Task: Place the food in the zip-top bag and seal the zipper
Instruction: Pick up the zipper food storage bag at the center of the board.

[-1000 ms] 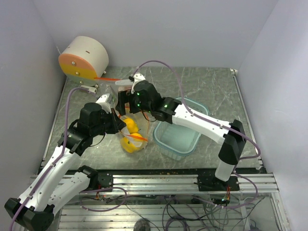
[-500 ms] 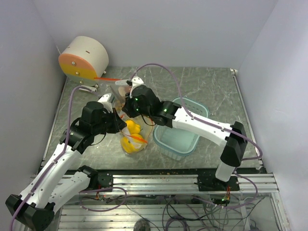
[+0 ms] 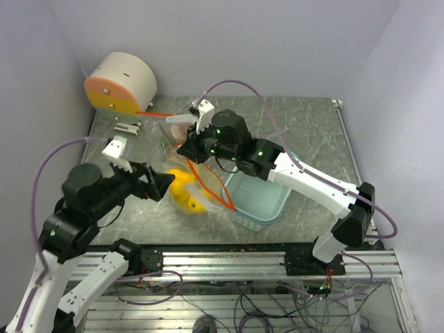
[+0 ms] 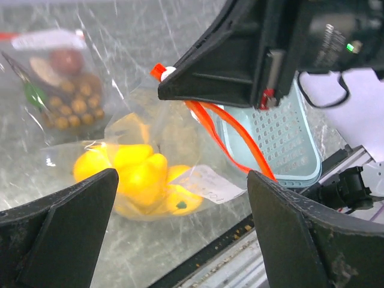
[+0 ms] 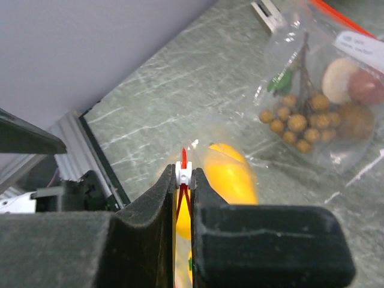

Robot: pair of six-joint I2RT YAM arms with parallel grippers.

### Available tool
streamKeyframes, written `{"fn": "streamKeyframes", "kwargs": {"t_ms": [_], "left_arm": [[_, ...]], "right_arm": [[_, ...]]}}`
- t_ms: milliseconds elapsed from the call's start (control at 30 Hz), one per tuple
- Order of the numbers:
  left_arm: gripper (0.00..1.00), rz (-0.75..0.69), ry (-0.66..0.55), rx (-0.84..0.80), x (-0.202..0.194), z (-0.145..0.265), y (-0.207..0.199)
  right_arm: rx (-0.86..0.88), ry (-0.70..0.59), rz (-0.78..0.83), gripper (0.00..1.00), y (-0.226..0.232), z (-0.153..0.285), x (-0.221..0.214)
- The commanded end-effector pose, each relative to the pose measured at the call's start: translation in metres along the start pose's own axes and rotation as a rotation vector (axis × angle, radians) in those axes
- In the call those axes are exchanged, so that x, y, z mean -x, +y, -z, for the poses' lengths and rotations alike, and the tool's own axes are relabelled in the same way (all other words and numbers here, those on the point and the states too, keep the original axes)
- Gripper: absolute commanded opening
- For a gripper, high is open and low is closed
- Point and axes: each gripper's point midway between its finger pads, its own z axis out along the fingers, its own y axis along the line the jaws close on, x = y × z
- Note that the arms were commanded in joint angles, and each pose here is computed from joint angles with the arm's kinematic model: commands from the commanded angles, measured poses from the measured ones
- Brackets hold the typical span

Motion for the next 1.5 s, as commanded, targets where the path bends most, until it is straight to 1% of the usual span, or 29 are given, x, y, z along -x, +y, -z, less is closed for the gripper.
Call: {"fn": "streamKeyframes", "kwargs": {"t_ms": [0,67,167,233,367,533,600,733,833,967,1067,1200,1267,1367,1467], "left_arm": [[0.99,-0.197,-0.112,-0.044,0.016,0.034,-0.007],[0.95,-0.279,-0.191,-0.091,0.024,0.049,-0.015],[0.9,-0.397,-0.25,-0.183,0.025,0.06,-0.03],[0.9,-0.464,-0.257,-0.226,0.022,0.061,-0.036],[0.89,-0.533,-0.236,-0.263,0.02,0.054,-0.039],[0.8,-0.621,-0.223,-0.403,0.017,0.055,-0.06],[0.79,-0.642,-0.231,-0.454,0.013,0.057,-0.068],[0.78,-0.633,-0.236,-0.514,0.009,0.057,-0.076],[0.73,-0.606,-0.231,-0.574,0.006,0.056,-0.084],[0.67,-0.53,-0.209,-0.567,0.005,0.041,-0.082],[0.67,-0.489,-0.205,-0.573,0.007,0.031,-0.082],[0.67,-0.458,-0.243,-0.599,0.015,0.025,-0.088],[0.65,-0.452,-0.249,-0.602,0.017,0.022,-0.089],[0.58,-0.447,-0.228,-0.628,0.015,0.018,-0.091],[0.48,-0.445,-0.209,-0.658,0.011,0.016,-0.094]], "right_arm": [[0.241,-0.057,0.118,0.0,0.038,0.028,0.041],[0.318,-0.036,0.166,0.0,0.051,0.036,0.044],[0.406,-0.022,0.218,0.0,0.065,0.048,0.046],[0.484,-0.019,0.248,0.0,0.076,0.059,0.046],[0.61,-0.006,0.311,0.0,0.092,0.078,0.041],[0.644,0.002,0.35,0.0,0.094,0.087,0.036],[0.676,0.001,0.356,0.0,0.098,0.092,0.034],[0.736,-0.018,0.371,0.0,0.107,0.104,0.033],[0.761,-0.027,0.379,0.0,0.11,0.11,0.032],[0.806,-0.025,0.391,0.0,0.114,0.117,0.029],[0.817,-0.026,0.398,0.0,0.115,0.119,0.027],[0.824,-0.019,0.403,0.0,0.115,0.12,0.023],[0.825,-0.019,0.404,0.0,0.115,0.12,0.023],[0.821,-0.022,0.407,0.0,0.114,0.119,0.022],[0.808,-0.021,0.406,0.0,0.113,0.117,0.023]]}}
